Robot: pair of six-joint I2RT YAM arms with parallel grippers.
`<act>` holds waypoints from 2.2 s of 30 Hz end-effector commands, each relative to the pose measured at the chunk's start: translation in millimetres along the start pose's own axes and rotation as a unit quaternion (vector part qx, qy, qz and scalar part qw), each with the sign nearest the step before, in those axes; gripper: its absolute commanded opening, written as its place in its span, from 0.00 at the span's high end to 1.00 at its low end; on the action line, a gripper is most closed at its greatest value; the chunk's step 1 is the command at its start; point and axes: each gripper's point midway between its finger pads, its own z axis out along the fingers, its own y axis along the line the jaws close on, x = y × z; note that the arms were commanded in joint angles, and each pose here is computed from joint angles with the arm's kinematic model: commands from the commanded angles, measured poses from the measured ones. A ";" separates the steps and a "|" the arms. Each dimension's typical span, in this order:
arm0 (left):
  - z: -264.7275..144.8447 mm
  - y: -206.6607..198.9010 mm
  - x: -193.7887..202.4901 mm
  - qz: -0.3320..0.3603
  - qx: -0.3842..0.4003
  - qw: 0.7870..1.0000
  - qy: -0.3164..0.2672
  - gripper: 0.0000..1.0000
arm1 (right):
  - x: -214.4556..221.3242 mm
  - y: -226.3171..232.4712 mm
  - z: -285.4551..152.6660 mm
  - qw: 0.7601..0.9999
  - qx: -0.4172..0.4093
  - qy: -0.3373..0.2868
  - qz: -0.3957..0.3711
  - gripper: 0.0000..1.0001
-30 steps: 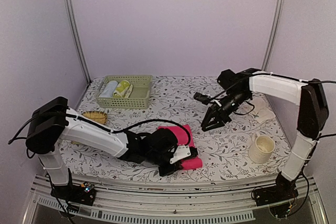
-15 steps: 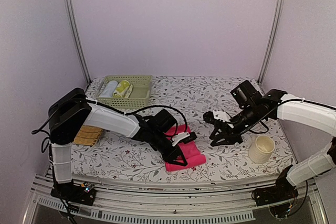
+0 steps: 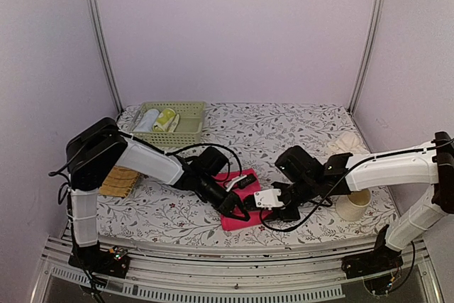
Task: Roll the towels
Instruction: Roll the towel at the center of the board.
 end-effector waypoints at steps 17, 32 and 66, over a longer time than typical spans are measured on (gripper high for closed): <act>-3.6 24.6 -1.1 -0.069 0.039 0.997 0.006 0.96 | 43.6 -4.8 79.6 0.995 0.028 0.087 -0.029 0.62; -105.9 16.4 -13.6 0.010 -0.145 0.973 -0.177 0.59 | 44.5 56.3 73.8 0.977 -0.168 0.121 0.050 0.96; -8.3 -3.5 44.2 0.465 -0.432 0.773 0.012 0.54 | 31.3 22.8 92.9 0.855 -0.393 0.120 0.318 0.95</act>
